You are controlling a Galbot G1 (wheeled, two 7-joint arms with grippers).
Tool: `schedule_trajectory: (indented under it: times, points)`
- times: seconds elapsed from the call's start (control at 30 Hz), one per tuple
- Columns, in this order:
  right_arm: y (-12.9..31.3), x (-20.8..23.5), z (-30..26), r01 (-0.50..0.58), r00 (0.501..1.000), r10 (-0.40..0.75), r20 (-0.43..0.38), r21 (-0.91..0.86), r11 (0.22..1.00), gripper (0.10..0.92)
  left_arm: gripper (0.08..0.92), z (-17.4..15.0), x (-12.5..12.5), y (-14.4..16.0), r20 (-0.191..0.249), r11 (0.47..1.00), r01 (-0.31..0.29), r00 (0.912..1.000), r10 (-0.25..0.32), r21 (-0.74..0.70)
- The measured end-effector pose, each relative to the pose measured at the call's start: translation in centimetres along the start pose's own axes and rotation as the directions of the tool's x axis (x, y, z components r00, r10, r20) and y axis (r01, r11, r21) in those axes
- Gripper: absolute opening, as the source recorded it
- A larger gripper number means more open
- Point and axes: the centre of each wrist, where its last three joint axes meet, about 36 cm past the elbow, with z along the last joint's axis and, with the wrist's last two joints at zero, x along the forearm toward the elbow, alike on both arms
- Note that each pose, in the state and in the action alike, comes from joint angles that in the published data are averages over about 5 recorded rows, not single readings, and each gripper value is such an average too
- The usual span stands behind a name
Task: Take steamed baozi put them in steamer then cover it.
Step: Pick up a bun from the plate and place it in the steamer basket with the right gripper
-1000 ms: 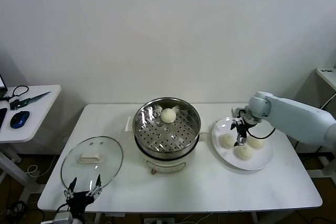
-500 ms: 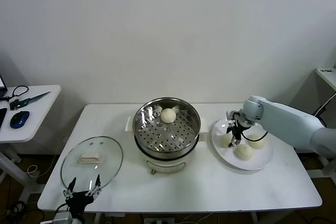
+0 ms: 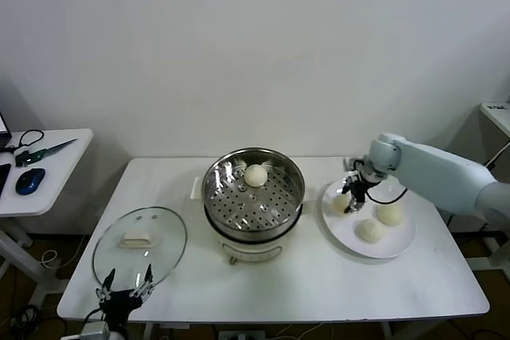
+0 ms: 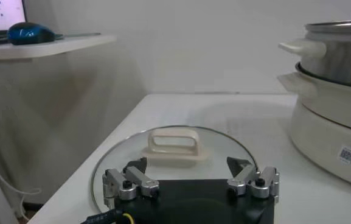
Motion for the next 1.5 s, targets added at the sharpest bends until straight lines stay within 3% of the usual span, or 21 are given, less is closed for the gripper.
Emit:
schedule_trajectory:
  times: [0.3, 0.5, 0.9, 1.5]
  points:
    - [-3.1, 13.7, -8.6, -0.072, 0.992, 0.063, 0.106, 0.087, 0.994, 0.644, 0.823, -0.2, 0.0, -0.3, 0.005, 1.000, -0.011, 0.9999, 0.011, -0.001]
    - [-1.6, 16.8, -17.1, -0.076, 0.979, 0.044, 0.198, 0.158, 0.985, 0.645, 0.823, -0.6, 0.1, -0.3, 0.010, 1.000, -0.014, 0.9998, 0.014, -0.002]
    - [1.4, 10.9, -27.9, -0.029, 0.979, -0.020, 0.205, 0.230, 0.973, 0.641, 0.823, -0.8, 0.2, 0.1, 0.014, 1.000, -0.007, 0.9999, 0.007, -0.011]
    - [3.9, -0.3, -31.7, 0.016, 0.987, -0.053, 0.149, 0.236, 0.972, 0.636, 0.823, -0.6, 0.1, 0.1, 0.009, 1.000, -0.009, 0.9999, 0.009, -0.011]
